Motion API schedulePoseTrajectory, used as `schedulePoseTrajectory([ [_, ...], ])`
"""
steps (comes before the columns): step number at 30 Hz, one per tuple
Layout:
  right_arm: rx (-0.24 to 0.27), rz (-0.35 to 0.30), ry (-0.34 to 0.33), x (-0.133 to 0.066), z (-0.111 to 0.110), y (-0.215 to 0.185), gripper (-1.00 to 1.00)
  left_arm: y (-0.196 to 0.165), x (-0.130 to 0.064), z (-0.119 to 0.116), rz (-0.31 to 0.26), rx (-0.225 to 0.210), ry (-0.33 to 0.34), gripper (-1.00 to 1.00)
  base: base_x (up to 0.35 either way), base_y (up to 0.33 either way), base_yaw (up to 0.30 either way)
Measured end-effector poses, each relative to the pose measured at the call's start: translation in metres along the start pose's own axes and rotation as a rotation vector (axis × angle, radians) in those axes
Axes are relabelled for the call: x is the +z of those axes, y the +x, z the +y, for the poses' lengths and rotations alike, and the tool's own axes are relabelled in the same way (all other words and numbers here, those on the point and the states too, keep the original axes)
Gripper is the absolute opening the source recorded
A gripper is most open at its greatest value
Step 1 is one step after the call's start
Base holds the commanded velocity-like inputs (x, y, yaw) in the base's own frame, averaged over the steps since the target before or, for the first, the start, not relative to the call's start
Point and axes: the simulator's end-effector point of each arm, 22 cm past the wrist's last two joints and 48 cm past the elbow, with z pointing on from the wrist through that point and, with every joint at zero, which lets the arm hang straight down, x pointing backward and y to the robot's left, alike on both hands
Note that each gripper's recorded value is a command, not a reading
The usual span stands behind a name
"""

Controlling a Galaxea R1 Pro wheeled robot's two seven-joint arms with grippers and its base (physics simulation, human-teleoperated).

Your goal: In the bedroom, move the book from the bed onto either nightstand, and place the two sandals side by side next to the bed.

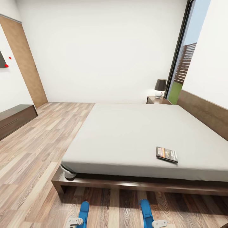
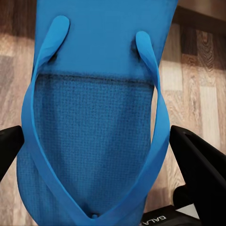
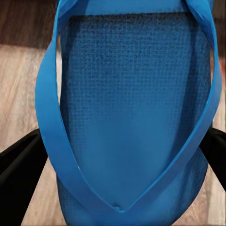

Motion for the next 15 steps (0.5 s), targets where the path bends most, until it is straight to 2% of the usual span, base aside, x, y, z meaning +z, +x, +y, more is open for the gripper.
schedulePoseTrajectory([
  [7, -0.009, 0.003, 0.119, 0.004, -0.055, 0.010, -1.00, 0.006, 0.009, 0.007, -0.003, 0.000, -0.002, -1.00, 0.000, 0.000, 0.000],
  [11, 0.043, -0.003, 0.185, 0.002, -0.093, 0.015, -1.00, 0.007, 0.010, 0.023, -0.004, 0.005, -0.020, -1.00, 0.000, 0.000, 0.000],
  [15, 0.038, -0.002, 0.191, 0.007, -0.100, 0.020, -1.00, 0.011, 0.015, 0.027, -0.005, 0.005, -0.022, -1.00, 0.000, 0.000, 0.000],
])
